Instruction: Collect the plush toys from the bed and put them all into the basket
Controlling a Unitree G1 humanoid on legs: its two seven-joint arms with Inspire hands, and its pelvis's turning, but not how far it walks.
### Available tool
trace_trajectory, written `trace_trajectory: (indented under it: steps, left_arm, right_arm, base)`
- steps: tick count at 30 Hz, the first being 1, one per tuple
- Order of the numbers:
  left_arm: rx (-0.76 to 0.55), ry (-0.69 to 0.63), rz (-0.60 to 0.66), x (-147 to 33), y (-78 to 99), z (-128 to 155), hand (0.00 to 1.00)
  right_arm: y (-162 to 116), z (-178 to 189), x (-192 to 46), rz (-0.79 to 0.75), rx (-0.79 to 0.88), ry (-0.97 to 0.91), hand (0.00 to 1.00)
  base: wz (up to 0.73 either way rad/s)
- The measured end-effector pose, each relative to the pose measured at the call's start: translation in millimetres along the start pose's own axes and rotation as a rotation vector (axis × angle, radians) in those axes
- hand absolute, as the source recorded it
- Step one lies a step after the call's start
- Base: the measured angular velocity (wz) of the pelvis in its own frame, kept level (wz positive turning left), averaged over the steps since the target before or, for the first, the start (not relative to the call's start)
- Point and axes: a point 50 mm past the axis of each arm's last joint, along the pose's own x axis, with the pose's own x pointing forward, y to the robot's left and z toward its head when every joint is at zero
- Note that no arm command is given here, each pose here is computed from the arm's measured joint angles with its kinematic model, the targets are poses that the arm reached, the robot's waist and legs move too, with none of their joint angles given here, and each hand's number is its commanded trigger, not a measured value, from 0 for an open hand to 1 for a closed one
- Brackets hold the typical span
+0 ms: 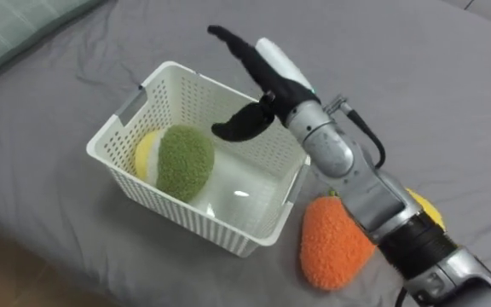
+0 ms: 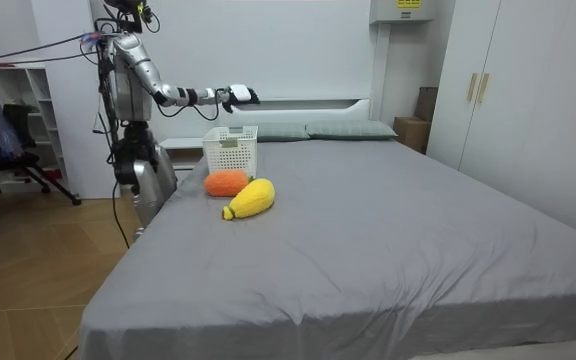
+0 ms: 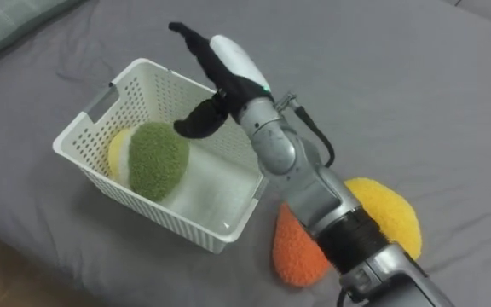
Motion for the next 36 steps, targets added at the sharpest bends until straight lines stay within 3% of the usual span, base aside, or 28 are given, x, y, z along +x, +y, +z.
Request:
trace_trajectory:
  steps: [5,10,17,29,36]
  left_arm:
    - [-0.11,0.048,0.01,-2.9,-0.9,-14,0.0]
    - [-0.17,0.051,0.025,-3.3,1.1,-16,0.0]
    - [-0.174,0.048,0.022,-5.4,1.6,-23,0.0]
    - [-0.175,0.061,0.015,-10.2,-0.4,-34,0.0]
    - [-0.188,0.057,0.004,-9.5,1.0,-33,0.0]
  right_arm:
    - [-31,-31,-38,-0.213,0.06,0.104,0.0]
    - [-49,-64,-77,-0.317,0.051,0.244,0.0]
    - [-73,-87,-104,-0.483,0.063,0.35,0.0]
    - [-60,-130,-150,-0.508,0.107,0.586,0.0]
    - [-55,-150,-159,-0.495,0.085,0.695,0.0]
  base:
    - [-0.15]
    - [-0.23]
    - [-0.13]
    - [-0.04]
    - [0.0]
